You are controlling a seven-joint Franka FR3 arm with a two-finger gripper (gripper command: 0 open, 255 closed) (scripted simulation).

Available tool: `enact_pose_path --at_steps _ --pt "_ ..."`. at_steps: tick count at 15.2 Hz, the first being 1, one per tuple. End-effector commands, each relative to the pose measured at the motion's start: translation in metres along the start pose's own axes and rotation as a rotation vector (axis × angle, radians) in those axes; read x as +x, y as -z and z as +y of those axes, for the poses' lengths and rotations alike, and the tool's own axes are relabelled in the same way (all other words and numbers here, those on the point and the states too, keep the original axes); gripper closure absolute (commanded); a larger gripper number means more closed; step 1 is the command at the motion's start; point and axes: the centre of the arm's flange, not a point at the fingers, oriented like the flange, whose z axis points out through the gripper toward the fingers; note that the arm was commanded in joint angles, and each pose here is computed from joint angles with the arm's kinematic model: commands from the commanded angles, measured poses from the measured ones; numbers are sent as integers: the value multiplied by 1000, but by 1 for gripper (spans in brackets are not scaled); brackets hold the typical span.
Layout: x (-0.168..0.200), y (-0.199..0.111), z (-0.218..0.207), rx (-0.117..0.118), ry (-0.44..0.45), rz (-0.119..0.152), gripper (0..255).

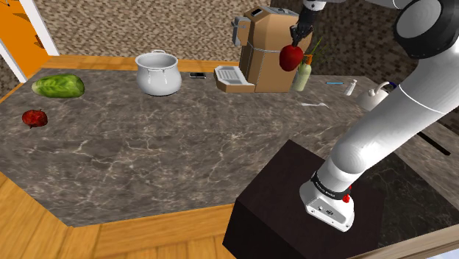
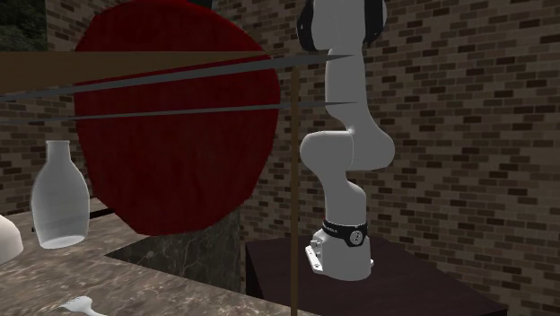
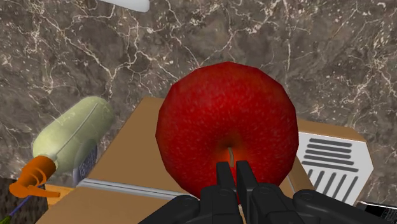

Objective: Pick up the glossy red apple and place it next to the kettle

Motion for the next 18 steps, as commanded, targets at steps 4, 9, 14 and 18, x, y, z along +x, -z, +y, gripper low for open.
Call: enact_pose_path --at_steps 4,9,14,18 --pt "6 27 1 0 0 0 255" --pt "4 46 14 0 0 0 255" --pt "-26 49 73 0 0 0 255" --pt "-51 51 119 0 0 0 255"
